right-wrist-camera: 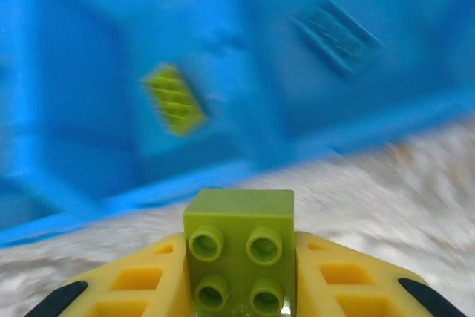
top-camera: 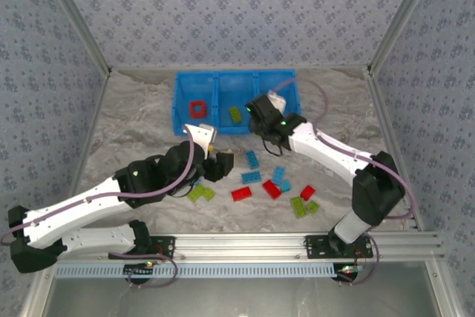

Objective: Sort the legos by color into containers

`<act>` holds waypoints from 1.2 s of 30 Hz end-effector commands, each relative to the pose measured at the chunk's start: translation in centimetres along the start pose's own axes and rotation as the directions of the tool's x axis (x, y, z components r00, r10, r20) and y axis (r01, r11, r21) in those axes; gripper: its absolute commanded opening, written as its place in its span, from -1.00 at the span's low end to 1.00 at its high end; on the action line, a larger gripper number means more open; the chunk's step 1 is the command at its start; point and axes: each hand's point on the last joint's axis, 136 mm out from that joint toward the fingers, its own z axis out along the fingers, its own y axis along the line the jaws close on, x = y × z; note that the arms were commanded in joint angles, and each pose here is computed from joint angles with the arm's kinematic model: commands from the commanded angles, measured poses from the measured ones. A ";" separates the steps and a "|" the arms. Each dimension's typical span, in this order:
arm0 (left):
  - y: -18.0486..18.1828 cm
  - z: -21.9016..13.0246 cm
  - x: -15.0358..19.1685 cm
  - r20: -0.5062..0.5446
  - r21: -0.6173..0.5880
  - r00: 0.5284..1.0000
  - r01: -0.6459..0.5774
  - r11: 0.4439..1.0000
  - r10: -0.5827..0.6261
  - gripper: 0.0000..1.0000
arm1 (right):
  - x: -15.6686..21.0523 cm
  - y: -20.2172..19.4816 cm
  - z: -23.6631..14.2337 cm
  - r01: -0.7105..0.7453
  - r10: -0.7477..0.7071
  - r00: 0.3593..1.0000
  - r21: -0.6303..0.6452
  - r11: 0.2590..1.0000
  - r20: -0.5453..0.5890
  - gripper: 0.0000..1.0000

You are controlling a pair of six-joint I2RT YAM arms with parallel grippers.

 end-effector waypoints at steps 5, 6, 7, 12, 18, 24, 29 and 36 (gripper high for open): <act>4.0 -3.3 -3.4 0.144 -0.183 0.988 0.081 0.980 -0.055 0.32 | 0.1 6.6 5.9 0.366 -0.378 0.925 -0.172 0.914 -0.040 -0.34; 4.0 -3.4 -3.6 0.149 -0.183 0.987 0.084 0.980 -0.057 0.32 | 0.1 6.8 6.7 0.370 -0.386 0.921 -0.197 0.908 -0.050 -0.34; 4.0 -3.6 -3.7 0.153 -0.179 0.986 0.087 0.980 -0.060 0.32 | 0.0 7.1 7.6 0.366 -0.387 0.920 -0.227 0.902 -0.057 -0.35; 3.8 -3.5 -3.7 0.147 -0.172 0.987 0.086 0.981 -0.060 0.32 | -0.2 7.5 10.8 0.307 -0.379 0.914 -0.366 0.878 -0.143 -0.36; 3.5 -2.8 -3.2 0.124 -0.177 0.991 0.070 0.982 -0.048 0.32 | 0.9 7.1 13.9 0.273 -0.368 0.898 -0.352 0.895 -0.240 -0.36; 3.4 -2.4 -2.6 0.105 -0.175 0.993 0.071 0.982 -0.053 0.32 | 1.4 6.1 16.2 0.228 -0.323 0.902 -0.319 0.920 -0.288 -0.32; 3.8 -2.2 -1.7 0.074 -0.195 0.996 0.058 0.979 -0.044 0.32 | 1.7 6.1 16.7 0.211 -0.307 0.900 -0.307 0.928 -0.310 -0.18; 5.9 -1.1 0.8 -0.041 -0.321 0.998 0.023 0.947 -0.038 0.33 | 0.2 6.7 14.7 0.239 -0.323 0.908 -0.303 0.923 -0.266 0.15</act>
